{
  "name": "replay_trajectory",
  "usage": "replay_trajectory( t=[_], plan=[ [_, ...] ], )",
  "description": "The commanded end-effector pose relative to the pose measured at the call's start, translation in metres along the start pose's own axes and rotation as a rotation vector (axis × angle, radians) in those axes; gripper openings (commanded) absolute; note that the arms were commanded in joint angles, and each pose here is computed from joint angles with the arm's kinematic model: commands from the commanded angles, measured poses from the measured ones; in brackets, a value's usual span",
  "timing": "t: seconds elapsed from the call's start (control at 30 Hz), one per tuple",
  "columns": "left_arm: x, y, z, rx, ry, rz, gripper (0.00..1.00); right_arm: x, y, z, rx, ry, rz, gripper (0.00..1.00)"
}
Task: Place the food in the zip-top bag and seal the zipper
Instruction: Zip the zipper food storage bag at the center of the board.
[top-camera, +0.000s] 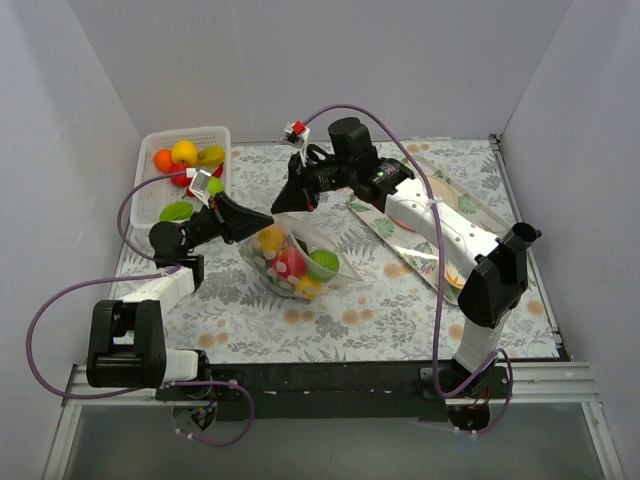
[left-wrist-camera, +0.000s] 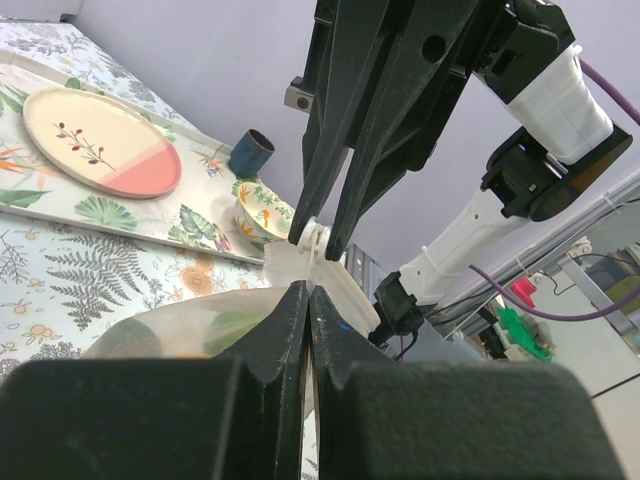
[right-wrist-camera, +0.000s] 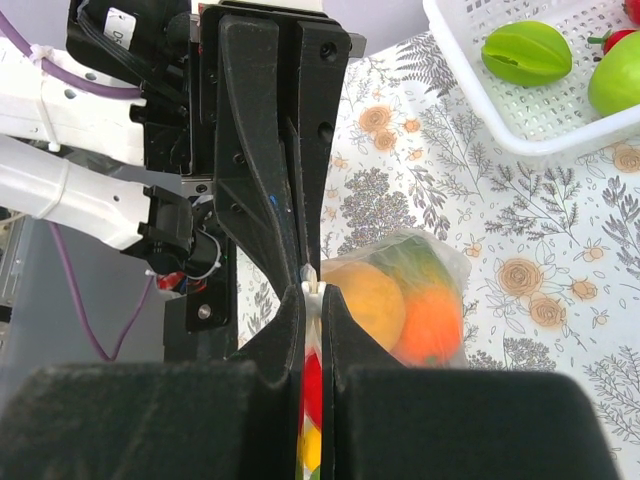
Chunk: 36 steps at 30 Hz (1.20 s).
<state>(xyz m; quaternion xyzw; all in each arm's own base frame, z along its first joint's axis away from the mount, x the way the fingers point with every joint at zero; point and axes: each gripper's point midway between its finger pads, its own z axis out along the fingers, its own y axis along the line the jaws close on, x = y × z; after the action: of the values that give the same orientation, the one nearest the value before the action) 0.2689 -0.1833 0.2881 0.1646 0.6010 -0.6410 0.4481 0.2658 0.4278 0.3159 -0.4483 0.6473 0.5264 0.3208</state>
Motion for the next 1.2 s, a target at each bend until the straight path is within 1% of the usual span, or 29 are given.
replay_trajectory(
  t=[0.0, 0.23, 0.43, 0.53, 0.57, 0.67, 1.03, 1.07, 1.17],
  plan=[
    [-0.015, -0.025, 0.001, 0.084, -0.051, 0.216, 0.00, -0.022, 0.012, -0.012, 0.010, -0.054, -0.082, 0.01],
    [-0.021, -0.018, 0.002, 0.047, -0.084, 0.194, 0.00, -0.011, 0.004, -0.011, 0.085, -0.016, -0.072, 0.01],
    [-0.034, -0.004, 0.004, -0.046, -0.138, 0.194, 0.00, -0.003, 0.001, -0.014, 0.131, 0.006, -0.060, 0.01],
    [-0.040, 0.006, 0.004, -0.095, -0.158, 0.179, 0.00, -0.002, 0.001, -0.017, 0.147, 0.008, -0.057, 0.01],
    [-0.039, 0.012, 0.003, -0.119, -0.156, 0.152, 0.00, -0.002, 0.002, -0.017, 0.148, 0.007, -0.058, 0.01],
    [-0.041, 0.016, 0.003, -0.144, -0.173, 0.149, 0.00, 0.001, 0.002, -0.020, 0.163, 0.011, -0.053, 0.01],
    [-0.060, 0.039, -0.001, -0.280, -0.261, 0.125, 0.00, 0.023, 0.004, -0.028, 0.195, 0.029, -0.003, 0.01],
    [-0.063, 0.046, -0.003, -0.317, -0.278, 0.111, 0.00, 0.028, 0.005, -0.028, 0.196, 0.036, 0.006, 0.01],
    [-0.069, 0.053, -0.004, -0.356, -0.300, 0.102, 0.00, 0.035, 0.006, -0.031, 0.207, 0.046, 0.024, 0.01]
  ],
)
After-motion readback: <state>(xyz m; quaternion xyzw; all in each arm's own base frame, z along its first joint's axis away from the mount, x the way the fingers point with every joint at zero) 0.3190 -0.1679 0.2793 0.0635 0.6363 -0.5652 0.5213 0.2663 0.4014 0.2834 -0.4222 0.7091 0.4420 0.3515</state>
